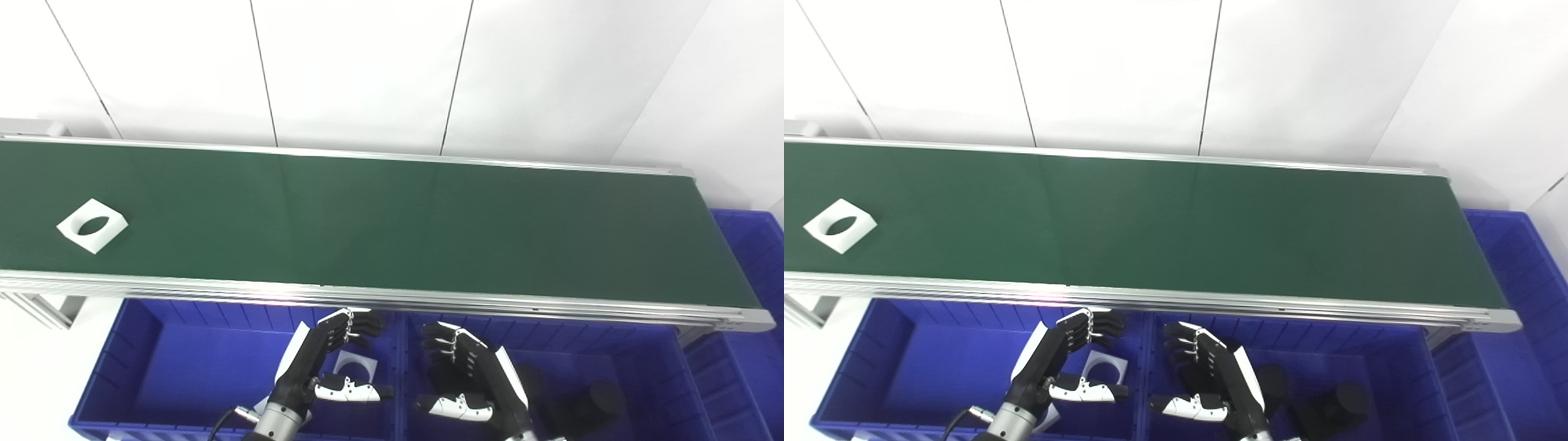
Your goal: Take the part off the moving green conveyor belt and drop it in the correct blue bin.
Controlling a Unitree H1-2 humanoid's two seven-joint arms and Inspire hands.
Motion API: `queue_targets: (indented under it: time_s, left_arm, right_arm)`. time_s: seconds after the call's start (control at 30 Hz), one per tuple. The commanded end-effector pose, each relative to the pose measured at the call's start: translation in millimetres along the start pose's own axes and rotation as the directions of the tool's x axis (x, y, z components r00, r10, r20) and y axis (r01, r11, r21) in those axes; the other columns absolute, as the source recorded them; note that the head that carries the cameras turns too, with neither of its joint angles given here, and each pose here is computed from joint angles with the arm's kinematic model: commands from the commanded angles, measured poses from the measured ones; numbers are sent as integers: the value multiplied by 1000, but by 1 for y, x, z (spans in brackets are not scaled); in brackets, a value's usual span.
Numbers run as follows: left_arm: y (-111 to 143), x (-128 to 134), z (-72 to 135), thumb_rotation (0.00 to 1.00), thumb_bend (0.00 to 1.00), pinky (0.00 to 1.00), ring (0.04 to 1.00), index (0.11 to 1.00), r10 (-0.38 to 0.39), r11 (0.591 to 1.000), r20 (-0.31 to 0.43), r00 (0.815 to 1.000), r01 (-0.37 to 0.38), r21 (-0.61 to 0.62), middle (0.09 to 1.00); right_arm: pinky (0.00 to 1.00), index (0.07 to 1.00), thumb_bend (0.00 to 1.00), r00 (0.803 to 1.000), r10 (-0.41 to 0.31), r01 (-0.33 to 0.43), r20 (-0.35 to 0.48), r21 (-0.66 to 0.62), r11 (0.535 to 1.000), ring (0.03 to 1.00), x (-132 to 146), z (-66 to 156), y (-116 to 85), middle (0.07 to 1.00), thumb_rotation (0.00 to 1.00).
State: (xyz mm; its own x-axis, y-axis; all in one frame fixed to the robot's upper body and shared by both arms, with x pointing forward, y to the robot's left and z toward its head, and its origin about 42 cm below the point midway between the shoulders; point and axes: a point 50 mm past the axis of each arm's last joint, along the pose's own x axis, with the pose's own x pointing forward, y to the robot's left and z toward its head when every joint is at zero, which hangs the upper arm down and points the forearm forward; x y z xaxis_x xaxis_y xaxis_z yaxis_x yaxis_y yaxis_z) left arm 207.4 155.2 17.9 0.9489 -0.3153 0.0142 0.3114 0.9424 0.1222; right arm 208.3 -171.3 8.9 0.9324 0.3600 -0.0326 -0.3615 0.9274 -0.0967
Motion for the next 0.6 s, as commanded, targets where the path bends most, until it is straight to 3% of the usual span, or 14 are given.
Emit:
queue_targets:
  time_s: [0.0, 0.57]
  left_arm:
    - [3, 9, 11, 51, 801, 577, 658, 671, 4, 1000, 76, 997, -5, 1, 678]
    - [2, 10, 11, 30, 803, 589, 660, 669, 4, 1000, 77, 997, -3, -8, 679]
  right_arm:
    - [652, 750, 931, 997, -4, 4, 81, -6, 1000, 727, 8, 10, 1, 780, 319]
    - [665, 755, 910, 997, -21, 21, 80, 3, 1000, 731, 9, 10, -5, 779, 303]
